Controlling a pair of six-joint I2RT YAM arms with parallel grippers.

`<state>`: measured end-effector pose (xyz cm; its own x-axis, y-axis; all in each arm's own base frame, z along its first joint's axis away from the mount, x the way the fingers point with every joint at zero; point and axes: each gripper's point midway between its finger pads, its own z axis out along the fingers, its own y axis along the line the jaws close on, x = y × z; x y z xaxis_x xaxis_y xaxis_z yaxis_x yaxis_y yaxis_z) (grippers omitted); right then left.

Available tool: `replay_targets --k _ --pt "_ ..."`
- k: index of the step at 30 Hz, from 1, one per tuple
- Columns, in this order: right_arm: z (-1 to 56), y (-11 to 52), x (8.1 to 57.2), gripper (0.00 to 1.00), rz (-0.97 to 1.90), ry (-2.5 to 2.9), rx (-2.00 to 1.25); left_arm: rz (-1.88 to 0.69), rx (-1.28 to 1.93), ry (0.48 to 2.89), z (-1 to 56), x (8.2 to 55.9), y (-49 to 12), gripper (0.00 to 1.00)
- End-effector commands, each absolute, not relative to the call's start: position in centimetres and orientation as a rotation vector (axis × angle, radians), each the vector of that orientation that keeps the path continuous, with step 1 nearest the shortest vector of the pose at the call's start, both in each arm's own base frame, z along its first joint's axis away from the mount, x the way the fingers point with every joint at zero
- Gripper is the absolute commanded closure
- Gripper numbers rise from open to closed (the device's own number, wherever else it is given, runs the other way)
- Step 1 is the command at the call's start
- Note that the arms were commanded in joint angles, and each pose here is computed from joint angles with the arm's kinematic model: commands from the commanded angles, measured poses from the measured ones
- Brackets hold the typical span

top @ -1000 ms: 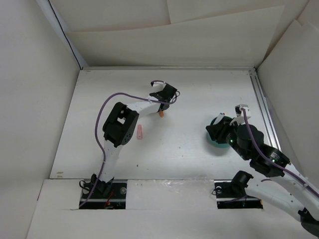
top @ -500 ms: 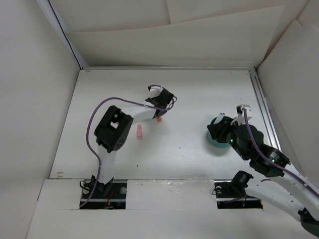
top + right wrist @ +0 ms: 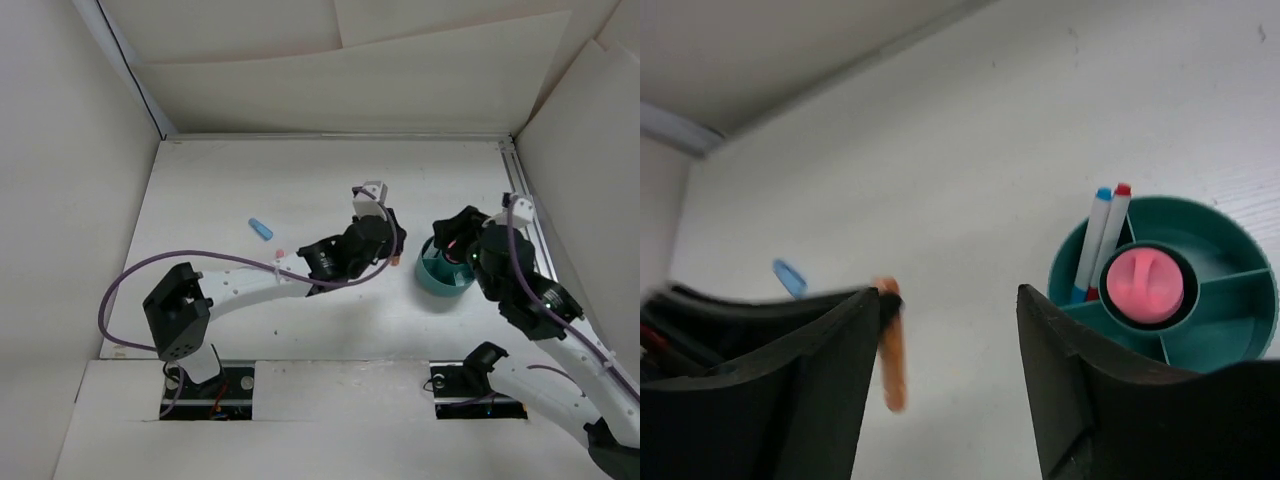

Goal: Sort the stationery into containers
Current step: Pick up the pen from the center of the board.

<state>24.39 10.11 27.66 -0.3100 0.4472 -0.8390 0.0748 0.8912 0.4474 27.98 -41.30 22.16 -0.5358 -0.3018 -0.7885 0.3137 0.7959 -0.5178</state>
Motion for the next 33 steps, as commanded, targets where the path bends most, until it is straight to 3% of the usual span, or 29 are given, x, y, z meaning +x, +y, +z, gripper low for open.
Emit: replay_targets --k 1,8,13,19,23,25,30,33 --pt "35.2 6.9 23.7 0.37 0.443 1.638 0.521 -0.901 0.065 1.873 25.4 26.2 -43.9 1.0" --pt "41.2 2.8 20.9 0.33 0.442 1.469 0.594 -0.991 0.098 1.74 26.4 25.1 -47.7 1.0" --pt "42.1 3.1 20.3 0.33 0.458 1.468 0.528 -0.98 0.104 1.674 25.7 25.0 -49.6 1.0" --pt "36.2 6.5 21.9 0.5 0.442 1.682 0.396 -1.097 0.067 1.597 28.9 23.6 -47.4 1.0" --pt "36.4 10.2 19.3 0.65 0.651 1.684 0.143 -1.098 -0.039 1.605 31.0 22.8 -42.7 1.0" --pt "36.5 11.3 17.9 0.65 0.733 1.668 0.053 -1.134 -0.072 1.588 32.7 22.8 -41.4 1.0" --pt "34.0 15.2 16.3 0.33 0.857 1.738 -0.22 -1.221 -0.103 1.597 34.0 21.9 -40.5 1.0" --pt "33.3 15.7 16.2 0.32 0.858 1.751 -0.279 -1.286 -0.121 1.59 35.1 21.5 -40.9 1.0"
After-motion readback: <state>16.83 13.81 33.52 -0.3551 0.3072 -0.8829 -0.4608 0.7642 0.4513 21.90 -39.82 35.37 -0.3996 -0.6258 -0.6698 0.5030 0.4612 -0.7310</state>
